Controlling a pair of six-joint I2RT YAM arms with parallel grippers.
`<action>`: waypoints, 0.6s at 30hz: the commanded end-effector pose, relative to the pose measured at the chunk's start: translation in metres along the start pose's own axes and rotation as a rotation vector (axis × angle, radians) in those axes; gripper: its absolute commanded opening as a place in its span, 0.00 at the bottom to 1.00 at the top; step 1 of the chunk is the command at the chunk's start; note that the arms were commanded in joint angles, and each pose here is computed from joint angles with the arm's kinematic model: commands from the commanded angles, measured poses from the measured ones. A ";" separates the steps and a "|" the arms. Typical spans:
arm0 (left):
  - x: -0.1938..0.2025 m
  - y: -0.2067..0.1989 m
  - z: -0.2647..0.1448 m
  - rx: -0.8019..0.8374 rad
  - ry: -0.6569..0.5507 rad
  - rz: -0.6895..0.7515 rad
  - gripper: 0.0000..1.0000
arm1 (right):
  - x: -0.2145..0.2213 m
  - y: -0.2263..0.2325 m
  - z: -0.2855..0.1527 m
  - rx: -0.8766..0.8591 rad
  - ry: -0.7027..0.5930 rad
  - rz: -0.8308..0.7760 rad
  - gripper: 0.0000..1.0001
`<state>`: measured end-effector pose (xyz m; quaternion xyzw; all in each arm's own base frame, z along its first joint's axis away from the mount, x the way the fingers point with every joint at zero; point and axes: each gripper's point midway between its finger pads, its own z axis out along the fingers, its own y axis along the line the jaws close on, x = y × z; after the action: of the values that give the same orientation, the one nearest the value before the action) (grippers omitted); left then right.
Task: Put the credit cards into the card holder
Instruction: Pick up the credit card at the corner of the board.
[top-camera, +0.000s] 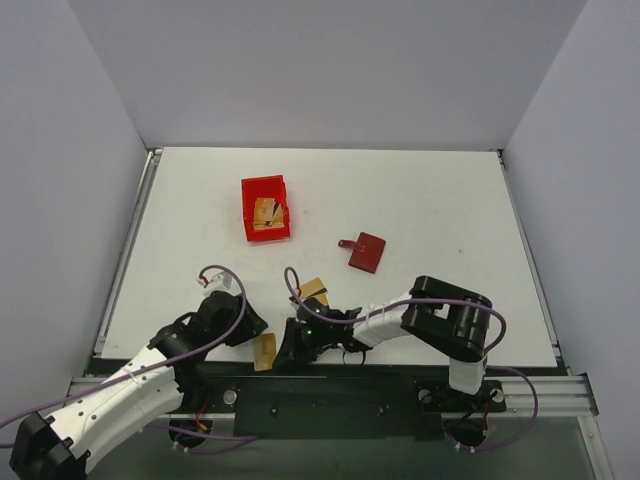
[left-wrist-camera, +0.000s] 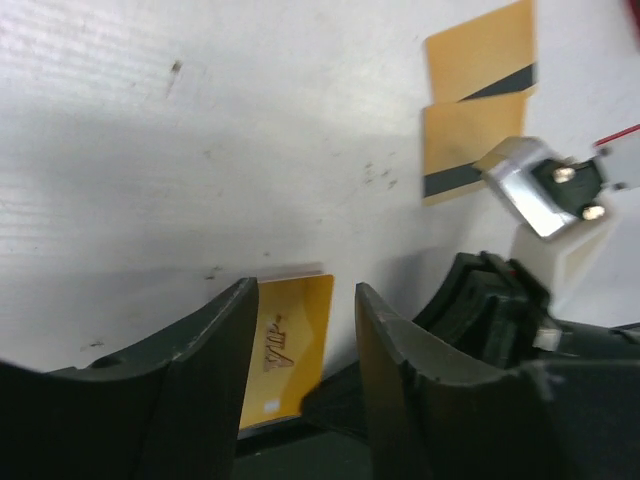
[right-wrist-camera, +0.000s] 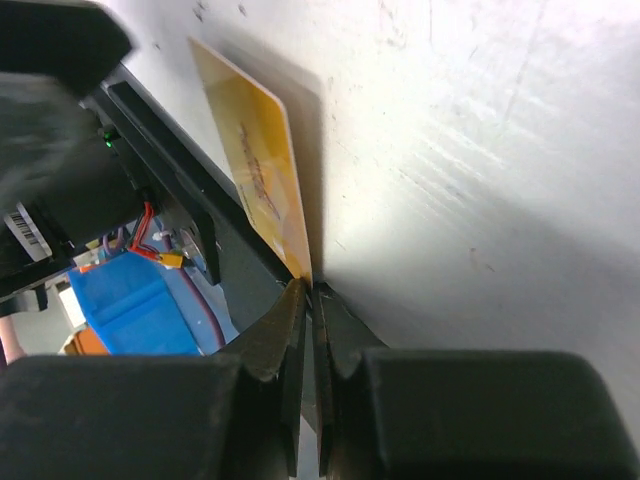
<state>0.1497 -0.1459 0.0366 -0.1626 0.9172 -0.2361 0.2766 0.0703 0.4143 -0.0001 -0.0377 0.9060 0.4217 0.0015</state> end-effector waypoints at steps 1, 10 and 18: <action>-0.051 -0.042 -0.030 0.073 -0.161 0.007 0.57 | -0.046 -0.032 -0.014 0.131 -0.204 -0.063 0.00; -0.113 -0.082 -0.069 0.137 -0.362 0.007 0.70 | -0.080 -0.005 -0.047 0.027 -0.260 -0.157 0.00; -0.137 -0.105 -0.063 0.252 -0.412 -0.020 0.74 | -0.116 0.020 -0.095 0.000 -0.329 -0.275 0.00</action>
<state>0.2190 -0.1427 0.1679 -0.1890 0.8365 -0.2673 0.4395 0.1745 0.3648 0.0466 -0.0500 0.8965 0.4051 0.1724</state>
